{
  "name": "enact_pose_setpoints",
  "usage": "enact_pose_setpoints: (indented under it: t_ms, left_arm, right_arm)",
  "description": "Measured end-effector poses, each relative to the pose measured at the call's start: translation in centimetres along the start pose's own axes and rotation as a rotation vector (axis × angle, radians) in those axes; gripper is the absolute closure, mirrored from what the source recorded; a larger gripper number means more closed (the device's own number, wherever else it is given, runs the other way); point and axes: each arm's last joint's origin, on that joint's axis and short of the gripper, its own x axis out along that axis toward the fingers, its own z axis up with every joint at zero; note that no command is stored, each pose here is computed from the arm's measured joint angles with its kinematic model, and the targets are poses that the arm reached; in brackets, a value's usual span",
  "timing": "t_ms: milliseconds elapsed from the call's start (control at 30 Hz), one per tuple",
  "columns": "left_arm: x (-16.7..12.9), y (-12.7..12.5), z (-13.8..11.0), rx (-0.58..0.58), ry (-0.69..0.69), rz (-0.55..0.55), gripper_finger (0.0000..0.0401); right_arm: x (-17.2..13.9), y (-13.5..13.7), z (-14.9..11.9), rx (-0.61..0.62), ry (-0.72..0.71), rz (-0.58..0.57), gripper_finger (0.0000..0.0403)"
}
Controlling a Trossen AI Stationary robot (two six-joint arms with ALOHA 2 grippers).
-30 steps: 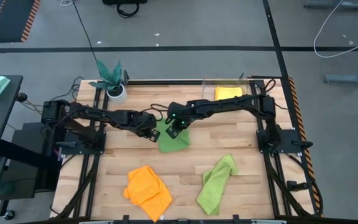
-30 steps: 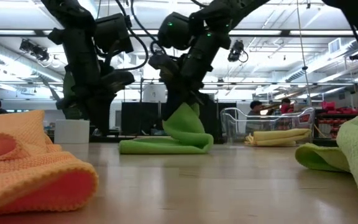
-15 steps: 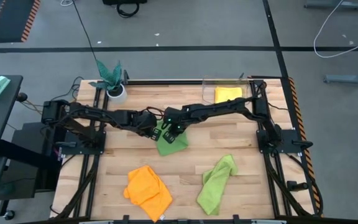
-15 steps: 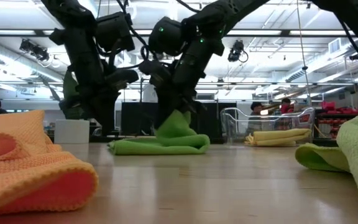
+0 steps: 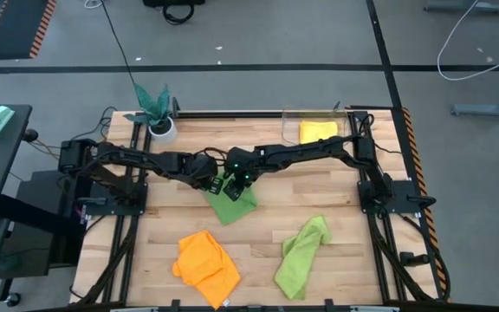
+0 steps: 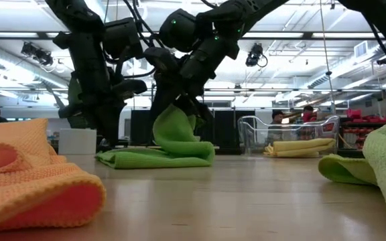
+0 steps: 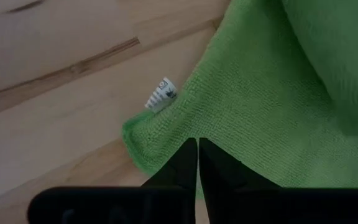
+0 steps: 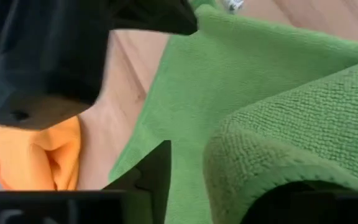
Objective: Fold microfiber towels
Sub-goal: Fold the green towel
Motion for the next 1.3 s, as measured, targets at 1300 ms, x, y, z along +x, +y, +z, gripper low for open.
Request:
enact_pose_setpoints:
  t_ms: [1300]
  left_arm:
    - [-8.1, 0.7, -6.2, 0.167, 0.191, -0.149, 0.0395]
  right_arm:
    - [0.2, 0.8, -0.4, -0.052, -0.012, 0.002, 0.0247]
